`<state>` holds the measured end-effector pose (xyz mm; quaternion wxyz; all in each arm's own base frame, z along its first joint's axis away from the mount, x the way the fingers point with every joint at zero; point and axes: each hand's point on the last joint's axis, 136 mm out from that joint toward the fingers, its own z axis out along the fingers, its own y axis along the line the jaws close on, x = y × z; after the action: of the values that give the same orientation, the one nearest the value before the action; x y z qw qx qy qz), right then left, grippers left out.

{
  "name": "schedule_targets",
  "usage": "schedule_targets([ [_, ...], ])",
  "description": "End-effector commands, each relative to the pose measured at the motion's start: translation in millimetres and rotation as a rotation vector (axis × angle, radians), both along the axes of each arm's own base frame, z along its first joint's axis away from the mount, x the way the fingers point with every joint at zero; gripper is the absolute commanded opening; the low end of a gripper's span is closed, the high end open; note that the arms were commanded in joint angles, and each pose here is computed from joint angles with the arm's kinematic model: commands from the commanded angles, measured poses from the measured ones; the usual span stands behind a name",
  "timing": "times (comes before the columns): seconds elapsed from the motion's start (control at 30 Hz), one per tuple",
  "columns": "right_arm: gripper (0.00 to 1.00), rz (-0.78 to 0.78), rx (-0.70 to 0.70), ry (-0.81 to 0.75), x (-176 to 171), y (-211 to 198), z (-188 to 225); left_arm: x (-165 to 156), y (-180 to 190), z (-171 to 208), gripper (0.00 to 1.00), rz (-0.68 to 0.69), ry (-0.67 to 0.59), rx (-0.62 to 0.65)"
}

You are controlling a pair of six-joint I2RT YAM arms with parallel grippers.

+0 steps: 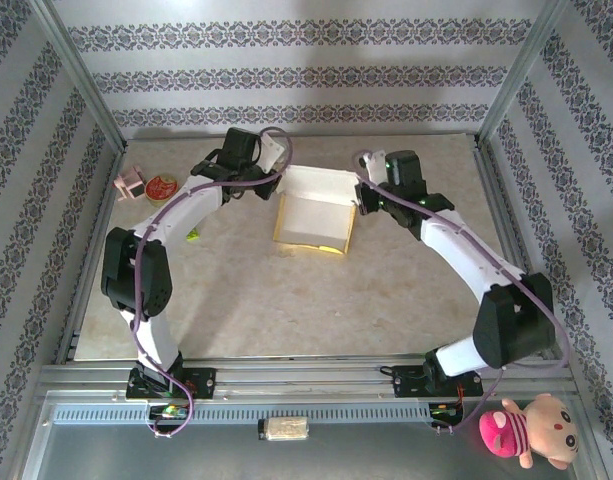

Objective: Fold the paper box

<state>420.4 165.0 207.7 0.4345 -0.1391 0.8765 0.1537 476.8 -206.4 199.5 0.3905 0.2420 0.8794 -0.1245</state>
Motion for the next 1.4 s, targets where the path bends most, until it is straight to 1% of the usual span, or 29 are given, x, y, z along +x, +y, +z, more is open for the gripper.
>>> schedule_targets([
  [0.0, 0.00, -0.173, 0.184, 0.008, 30, 11, 6, 27, -2, 32, 0.00, 0.235, -0.044, -0.183],
  [0.13, 0.00, -0.269, 0.183, -0.005, 51, 19, -5, 37, -4, 23, 0.00, 0.311, -0.031, -0.242],
  [0.27, 0.00, -0.294, 0.236, -0.008, 57, 25, -18, 41, -7, 7, 0.00, 0.360, 0.000, -0.305],
  [0.33, 0.00, -0.300, 0.258, 0.007, 56, 27, -29, 41, -8, -3, 0.00, 0.382, 0.021, -0.341],
  [0.63, 0.00, -0.298, 0.277, 0.064, 42, 32, -74, 33, -14, -37, 0.00, 0.429, 0.108, -0.457],
  [0.87, 0.00, -0.295, 0.250, 0.110, 34, 34, -100, 26, -16, -57, 0.00, 0.441, 0.166, -0.474],
  [1.03, 0.00, -0.294, 0.248, 0.128, 31, 35, -108, 16, -14, -69, 0.00, 0.453, 0.194, -0.471],
  [1.3, 0.00, -0.288, 0.223, 0.163, 16, 36, -126, -3, -7, -83, 0.00, 0.475, 0.232, -0.464],
  [1.33, 0.00, -0.285, 0.223, 0.164, 15, 37, -126, -5, -7, -84, 0.02, 0.477, 0.236, -0.463],
  [1.37, 0.00, -0.284, 0.222, 0.165, 14, 37, -127, -7, -6, -84, 0.06, 0.476, 0.237, -0.464],
])
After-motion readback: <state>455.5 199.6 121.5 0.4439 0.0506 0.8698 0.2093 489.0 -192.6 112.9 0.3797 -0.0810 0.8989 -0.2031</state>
